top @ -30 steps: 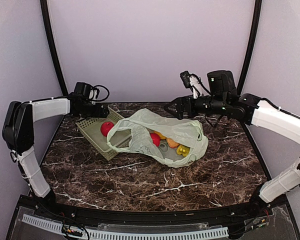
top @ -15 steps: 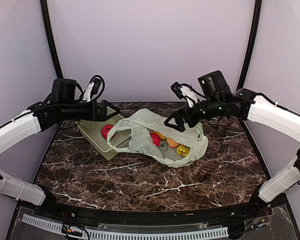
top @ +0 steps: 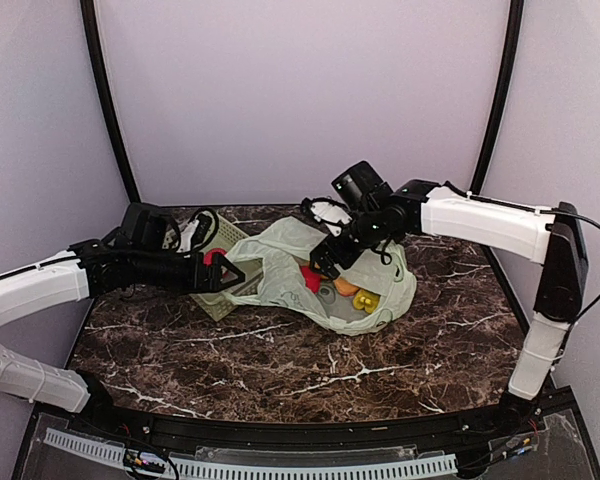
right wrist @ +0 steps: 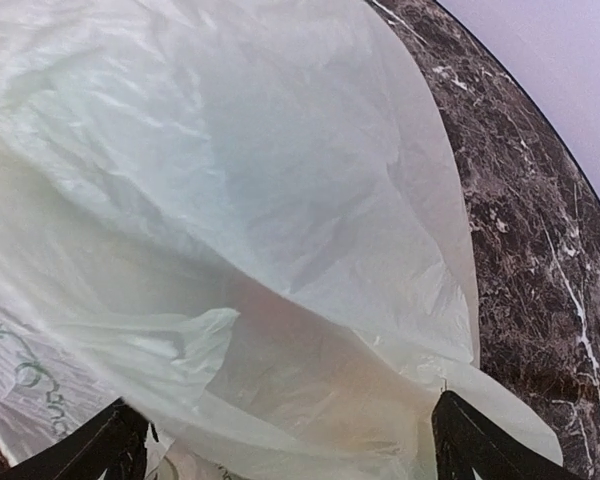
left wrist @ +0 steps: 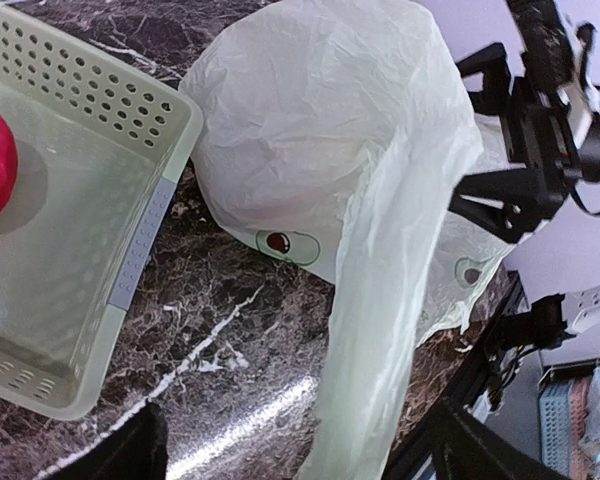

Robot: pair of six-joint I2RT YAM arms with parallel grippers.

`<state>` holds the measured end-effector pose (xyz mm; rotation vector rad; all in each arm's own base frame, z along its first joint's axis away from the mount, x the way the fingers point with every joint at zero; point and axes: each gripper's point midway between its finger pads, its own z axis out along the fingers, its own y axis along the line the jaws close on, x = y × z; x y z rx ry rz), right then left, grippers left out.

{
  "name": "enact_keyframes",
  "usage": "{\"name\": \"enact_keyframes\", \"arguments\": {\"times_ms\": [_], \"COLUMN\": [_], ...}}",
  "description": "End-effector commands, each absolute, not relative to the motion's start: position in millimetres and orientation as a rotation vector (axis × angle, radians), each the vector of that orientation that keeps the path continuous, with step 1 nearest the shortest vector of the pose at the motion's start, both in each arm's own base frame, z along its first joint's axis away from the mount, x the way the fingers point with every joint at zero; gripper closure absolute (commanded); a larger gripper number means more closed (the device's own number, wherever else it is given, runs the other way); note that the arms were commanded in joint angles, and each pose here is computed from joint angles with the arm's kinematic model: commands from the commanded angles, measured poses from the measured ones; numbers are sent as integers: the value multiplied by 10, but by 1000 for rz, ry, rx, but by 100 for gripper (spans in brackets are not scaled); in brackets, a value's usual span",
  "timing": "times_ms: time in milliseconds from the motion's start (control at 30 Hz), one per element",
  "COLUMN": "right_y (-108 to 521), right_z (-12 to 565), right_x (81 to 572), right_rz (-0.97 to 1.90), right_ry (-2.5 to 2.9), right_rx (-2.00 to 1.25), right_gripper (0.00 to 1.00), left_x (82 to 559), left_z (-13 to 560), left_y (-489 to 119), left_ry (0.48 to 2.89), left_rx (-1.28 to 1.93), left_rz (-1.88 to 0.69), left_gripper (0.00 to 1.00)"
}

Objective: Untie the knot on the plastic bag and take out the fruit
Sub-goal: Adjust the bag opening for the takeout bag.

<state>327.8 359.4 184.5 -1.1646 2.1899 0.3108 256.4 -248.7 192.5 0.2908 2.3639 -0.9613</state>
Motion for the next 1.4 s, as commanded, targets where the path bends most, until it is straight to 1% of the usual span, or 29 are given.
{"name": "enact_keyframes", "arguments": {"times_ms": [0, 33, 67, 100, 133, 167, 200, 233, 267, 300, 400, 467, 600, 767, 900, 1033, 1067, 1100, 1133, 1200, 1233, 1267, 1300, 1367], "right_y": [3573, 3560, 3536, 3496, 3433, 3388, 3336, 3287, 3227, 3164, 2937, 2778, 2519, 2368, 2306, 2311, 2347, 2400, 2458, 2542, 2594, 2645, 2696, 2821], "right_z": [1712, 1674, 1647, 1629, 1628, 1647, 1673, 1722, 1766, 1816, 1953, 2044, 2202, 2405, 2542, 2561, 2567, 2589, 2611, 2743, 2786, 2841, 2885, 2906], "right_x": [3497, 3552, 3618, 3681, 3747, 3798, 3843, 3882, 3922, 3964, 4096, 4196, 4372, 4559, 4684, 4745, 4726, 4690, 4634, 4461, 4348, 4220, 4084, 3762], "right_rz": [158, 129, 91, 50, 6, -14, -28, -33, -41, -47, -77, -76, -69, -44, -59, -24, 4, 48, 96, 201, 254, 302, 349, 438], "right_ry": [2206, 2216, 2227, 2237, 2246, 2251, 2258, 2259, 2261, 2262, 2261, 2267, 2260, 2216, 2184, 2178, 2182, 2183, 2185, 2169, 2166, 2158, 2153, 2153], "right_rx": [-1134, -1114, -1085, -1053, -1016, -983, -949, -914, -880, -845, -752, -669, -548, -480, -450, -440, -453, -475, -499, -547, -581, -613, -640, -703], "right_gripper": [6, 10, 17, 24, 37, 51, 64, 75, 83, 89, 98, 100, 100, 100, 100, 100, 95, 87, 78, 50, 39, 31, 25, 21], "left_x": [2517, 2517, 2519, 2522, 2532, 2537, 2559, 2559, 2590, 2590, 2700, 2774, 2944, 3088, 3125, 3172, 3194, 3174, 3169, 3123, 3102, 3086, 3079, 3066], "left_z": [1930, 1924, 1923, 1921, 1921, 1914, 1923, 1913, 1947, 1929, 2032, 2089, 2241, 2432, 2426, 2429, 2439, 2410, 2394, 2367, 2370, 2354, 2351, 2315], "left_y": [-2555, -2560, -2573, -2578, -2583, -2578, -2573, -2561, -2568, -2551, -2557, -2557, -2586, -2687, -2796, -2824, -2824, -2835, -2834, -2847, -2852, -2848, -2846, -2851], "left_ry": [2344, 2346, 2346, 2347, 2347, 2349, 2344, 2353, 2343, 2357, 2343, 2334, 2283, 2198, 2163, 2100, 2087, 2092, 2096, 2103, 2100, 2097, 2099, 2099], "left_rx": [280, 280, 281, 281, 281, 280, 286, 289, 310, 322, 432, 500, 595, 709, 809, 848, 844, 848, 849, 867, 875, 875, 864, 840], "left_rz": [-1019, -1022, -1029, -1031, -1030, -1023, -1006, -992, -974, -952, -847, -781, -726, -761, -790, -791, -800, -823, -833, -859, -869, -872, -880, -902], "left_gripper": [19, 33, 41, 59, 74, 79, 89, 92, 96, 98, 99, 99, 99, 99, 99, 99, 99, 99, 99, 99, 99, 99, 99, 99]}}
